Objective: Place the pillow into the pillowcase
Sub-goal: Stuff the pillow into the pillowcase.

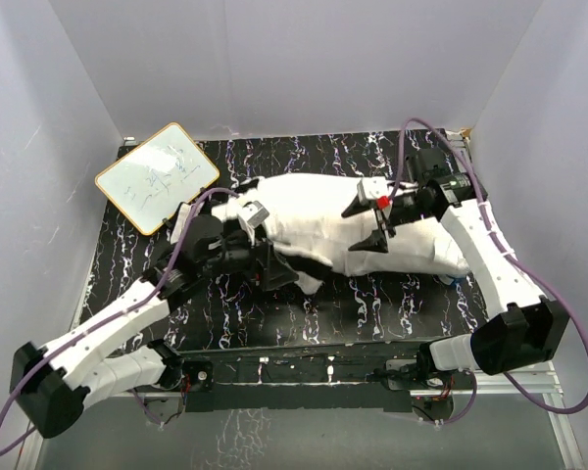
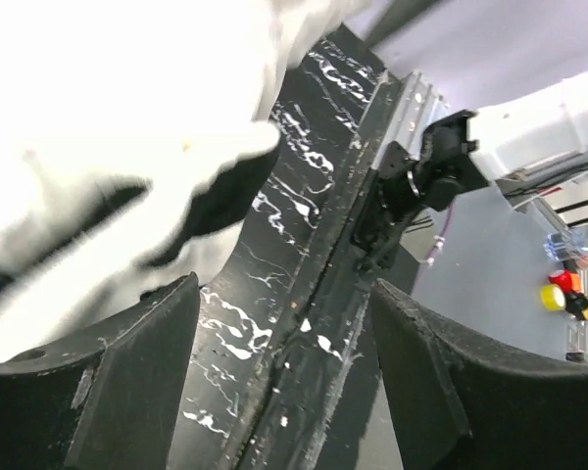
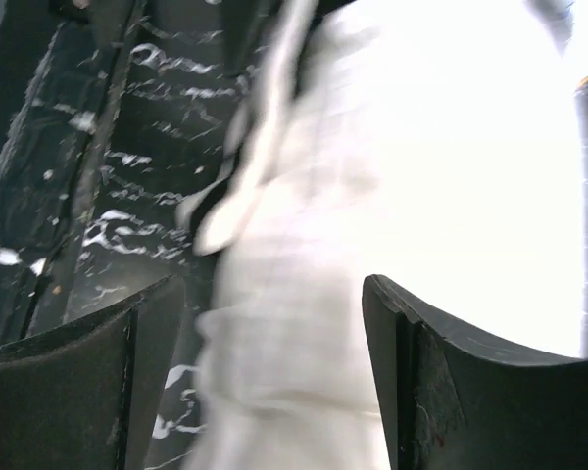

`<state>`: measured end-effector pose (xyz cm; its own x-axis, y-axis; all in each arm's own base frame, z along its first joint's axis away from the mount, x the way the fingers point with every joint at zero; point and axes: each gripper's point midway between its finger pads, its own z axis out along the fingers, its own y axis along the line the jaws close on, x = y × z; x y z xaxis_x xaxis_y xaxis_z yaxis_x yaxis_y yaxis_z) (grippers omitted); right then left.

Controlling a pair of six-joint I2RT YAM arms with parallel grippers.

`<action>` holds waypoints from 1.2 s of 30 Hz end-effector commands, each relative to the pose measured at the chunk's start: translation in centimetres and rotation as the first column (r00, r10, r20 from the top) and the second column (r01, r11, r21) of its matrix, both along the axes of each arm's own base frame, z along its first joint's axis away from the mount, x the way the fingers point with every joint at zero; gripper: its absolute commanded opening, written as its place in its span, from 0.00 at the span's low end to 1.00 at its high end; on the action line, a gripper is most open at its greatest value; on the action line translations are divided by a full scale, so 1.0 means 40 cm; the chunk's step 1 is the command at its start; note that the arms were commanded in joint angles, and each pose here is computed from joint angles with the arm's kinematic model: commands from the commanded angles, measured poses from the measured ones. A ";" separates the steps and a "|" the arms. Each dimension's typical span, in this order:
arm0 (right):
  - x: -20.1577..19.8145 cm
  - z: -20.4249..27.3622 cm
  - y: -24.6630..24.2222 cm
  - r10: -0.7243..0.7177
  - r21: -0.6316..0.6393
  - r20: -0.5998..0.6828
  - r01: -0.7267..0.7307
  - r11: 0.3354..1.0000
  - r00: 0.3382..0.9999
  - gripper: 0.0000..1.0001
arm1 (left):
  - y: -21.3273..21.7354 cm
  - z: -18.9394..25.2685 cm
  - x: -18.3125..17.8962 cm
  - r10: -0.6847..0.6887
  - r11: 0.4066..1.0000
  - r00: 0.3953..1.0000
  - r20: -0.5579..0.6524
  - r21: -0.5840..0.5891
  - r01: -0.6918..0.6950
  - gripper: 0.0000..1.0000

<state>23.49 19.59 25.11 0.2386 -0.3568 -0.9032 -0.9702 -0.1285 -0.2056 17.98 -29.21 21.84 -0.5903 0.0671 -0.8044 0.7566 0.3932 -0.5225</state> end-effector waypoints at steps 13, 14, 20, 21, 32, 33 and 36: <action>0.012 -0.023 0.202 -0.015 0.020 -0.100 0.017 1.000 0.995 0.77 | 0.217 0.052 0.052 0.498 0.816 0.864 -0.080 0.382 -0.434 0.58; -0.017 -0.019 0.216 0.045 0.036 -0.108 -0.041 0.999 0.993 0.77 | 0.226 0.040 0.053 0.514 0.801 0.854 -0.080 0.401 -0.444 0.55; -0.048 -0.041 0.299 0.092 -0.028 -0.086 -0.095 0.995 0.992 0.77 | 0.279 -0.028 0.034 0.606 0.718 0.789 -0.105 0.499 -0.485 0.46; -0.042 -0.056 0.308 0.078 -0.048 -0.077 -0.082 0.995 0.994 0.77 | 0.281 -0.044 0.027 0.609 0.713 0.784 -0.119 0.514 -0.476 0.45; -0.022 -0.166 0.330 -0.036 -0.132 -0.050 0.029 0.991 0.998 0.77 | 0.292 -0.166 -0.007 0.632 0.662 0.752 -0.189 0.635 -0.397 0.18; -0.020 -0.170 0.334 -0.046 -0.137 -0.045 0.040 0.990 0.998 0.77 | 0.294 -0.166 -0.008 0.633 0.656 0.751 -0.186 0.644 -0.393 0.13; -0.005 -0.168 0.349 -0.087 -0.134 -0.040 0.081 0.988 0.995 0.77 | 0.298 -0.154 -0.010 0.630 0.657 0.755 -0.181 0.644 -0.392 0.00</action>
<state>21.46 32.68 18.36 0.1589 -0.4778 -0.8640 -0.9830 -0.1585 -0.0931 18.02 -18.10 15.11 -0.8887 -0.0036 -0.4584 0.1507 0.9421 -0.2996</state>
